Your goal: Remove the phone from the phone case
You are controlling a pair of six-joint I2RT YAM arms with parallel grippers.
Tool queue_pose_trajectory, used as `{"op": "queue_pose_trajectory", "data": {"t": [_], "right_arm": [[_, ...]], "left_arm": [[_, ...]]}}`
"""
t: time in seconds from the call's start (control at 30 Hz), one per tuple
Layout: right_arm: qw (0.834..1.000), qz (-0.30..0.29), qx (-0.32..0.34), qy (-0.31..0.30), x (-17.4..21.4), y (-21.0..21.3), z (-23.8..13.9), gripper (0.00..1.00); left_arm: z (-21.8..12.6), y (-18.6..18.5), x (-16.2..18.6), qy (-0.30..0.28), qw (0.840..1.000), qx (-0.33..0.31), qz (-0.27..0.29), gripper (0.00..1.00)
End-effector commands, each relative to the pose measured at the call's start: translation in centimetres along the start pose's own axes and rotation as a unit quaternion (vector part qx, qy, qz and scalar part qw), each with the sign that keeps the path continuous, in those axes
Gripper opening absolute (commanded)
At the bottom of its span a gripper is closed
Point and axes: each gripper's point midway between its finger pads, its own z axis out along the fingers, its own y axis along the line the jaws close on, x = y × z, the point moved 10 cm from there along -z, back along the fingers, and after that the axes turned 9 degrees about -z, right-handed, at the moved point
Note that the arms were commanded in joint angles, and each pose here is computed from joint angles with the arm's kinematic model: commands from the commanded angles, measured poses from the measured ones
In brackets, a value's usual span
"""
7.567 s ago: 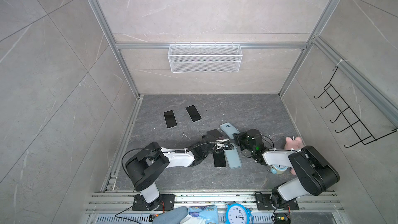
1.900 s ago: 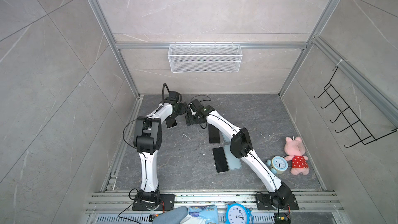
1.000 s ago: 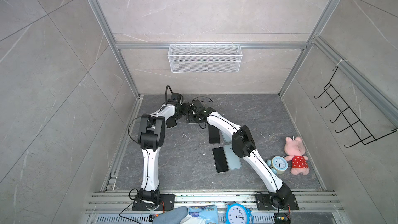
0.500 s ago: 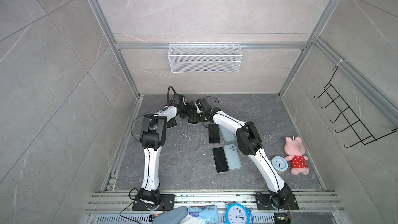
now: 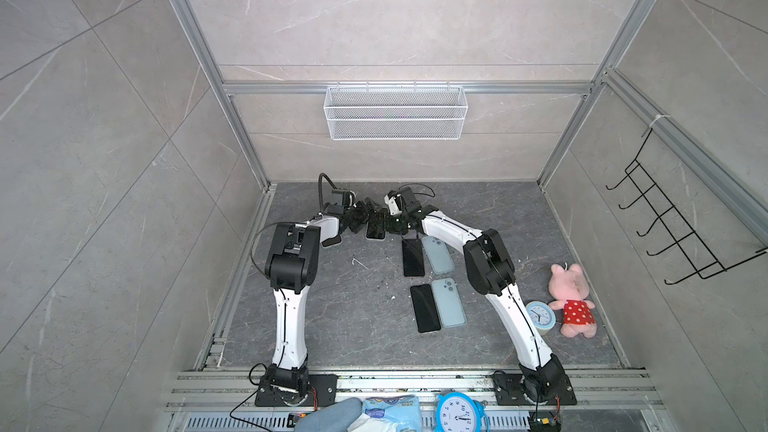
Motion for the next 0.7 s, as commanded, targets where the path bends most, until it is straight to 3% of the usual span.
{"op": "queue_pose_trajectory", "data": {"t": [0.0, 0.23, 0.33, 0.57, 0.67], "right_arm": [[0.994, 0.08, 0.046, 0.057, 3.5, -4.1, 2.2, 0.74], [0.993, 0.104, 0.029, 0.053, 3.3, -5.3, 2.4, 0.72], [0.993, 0.096, 0.012, 0.061, 3.2, -5.1, 2.9, 0.7], [0.993, 0.083, 0.028, 0.073, 2.8, -5.0, 2.8, 0.63], [0.994, 0.081, 0.03, 0.074, 2.8, -4.9, 2.9, 0.6]], "left_arm": [[0.1, -0.2, 5.4, 0.128, 0.991, 0.023, -0.033, 0.92], [0.1, 0.3, 5.9, 0.126, 0.991, 0.028, -0.042, 0.91], [0.3, 0.7, 5.4, 0.103, 0.994, 0.002, -0.035, 0.9], [0.1, 2.4, 4.0, 0.017, 0.991, -0.132, 0.006, 0.89], [0.5, 2.9, 3.6, -0.009, 0.99, -0.142, 0.004, 0.89]]}}
